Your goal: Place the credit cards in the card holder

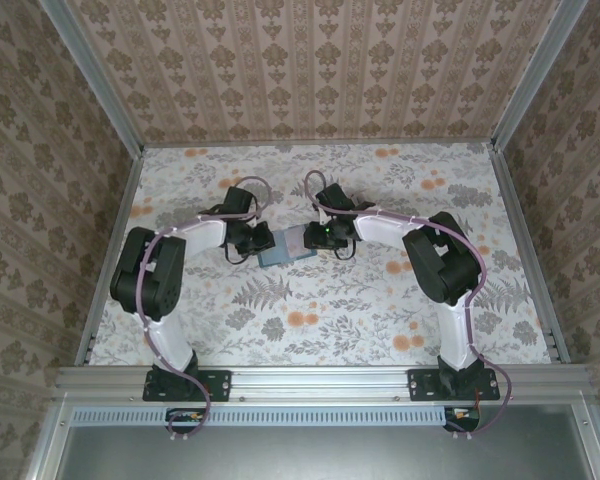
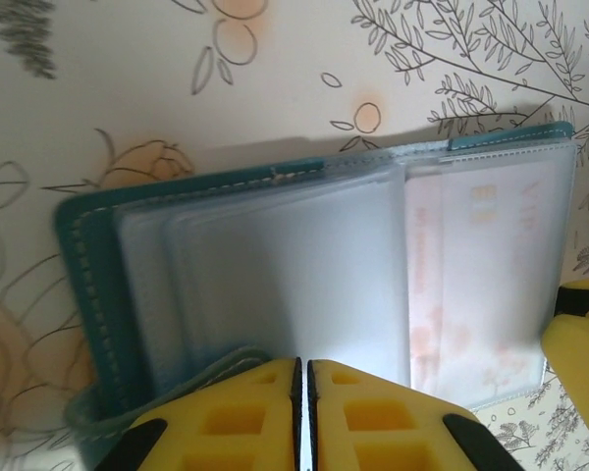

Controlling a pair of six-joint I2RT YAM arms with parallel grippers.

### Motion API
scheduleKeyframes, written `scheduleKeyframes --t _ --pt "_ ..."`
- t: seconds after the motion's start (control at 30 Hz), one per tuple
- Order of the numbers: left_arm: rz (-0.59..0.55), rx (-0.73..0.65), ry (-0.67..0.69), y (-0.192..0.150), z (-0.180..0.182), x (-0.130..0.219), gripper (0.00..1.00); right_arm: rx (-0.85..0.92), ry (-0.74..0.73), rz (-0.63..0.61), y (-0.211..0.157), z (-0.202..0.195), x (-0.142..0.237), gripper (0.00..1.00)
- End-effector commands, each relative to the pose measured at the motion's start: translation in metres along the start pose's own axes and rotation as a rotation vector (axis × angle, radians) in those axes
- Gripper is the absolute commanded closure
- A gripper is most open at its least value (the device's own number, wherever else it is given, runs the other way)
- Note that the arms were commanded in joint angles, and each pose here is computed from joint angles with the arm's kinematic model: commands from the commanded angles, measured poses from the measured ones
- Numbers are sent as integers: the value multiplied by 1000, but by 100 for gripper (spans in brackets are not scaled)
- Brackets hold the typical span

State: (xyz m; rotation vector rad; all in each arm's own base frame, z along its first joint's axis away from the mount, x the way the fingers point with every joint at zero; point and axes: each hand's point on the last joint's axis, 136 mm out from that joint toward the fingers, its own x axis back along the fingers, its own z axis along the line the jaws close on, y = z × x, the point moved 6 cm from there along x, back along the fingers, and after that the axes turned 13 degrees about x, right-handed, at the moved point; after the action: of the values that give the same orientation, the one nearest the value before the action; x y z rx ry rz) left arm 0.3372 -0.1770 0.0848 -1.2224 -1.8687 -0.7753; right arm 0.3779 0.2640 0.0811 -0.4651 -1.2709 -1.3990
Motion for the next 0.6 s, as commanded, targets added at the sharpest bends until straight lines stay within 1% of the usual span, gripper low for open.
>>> scheduleKeyframes --t 0.0,0.13,0.2,0.33,0.43,0.57 --pt "-10 -27 69 -1 13 12 87 14 -29 19 -6 -4 4 67" --pt "-15 -30 74 -1 15 16 86 12 -17 16 -6 -3 6 68" --pt "-12 -34 54 -1 10 19 86 14 4 -3 -2 3 14 67" --pt "-24 -66 14 0 -9 31 84 35 31 -54 13 15 39 67" --pt "-22 -114 -14 0 -29 40 79 60 36 -82 23 22 57 66" --pt "-45 -126 -65 4 -45 51 77 76 31 -110 30 25 74 64"
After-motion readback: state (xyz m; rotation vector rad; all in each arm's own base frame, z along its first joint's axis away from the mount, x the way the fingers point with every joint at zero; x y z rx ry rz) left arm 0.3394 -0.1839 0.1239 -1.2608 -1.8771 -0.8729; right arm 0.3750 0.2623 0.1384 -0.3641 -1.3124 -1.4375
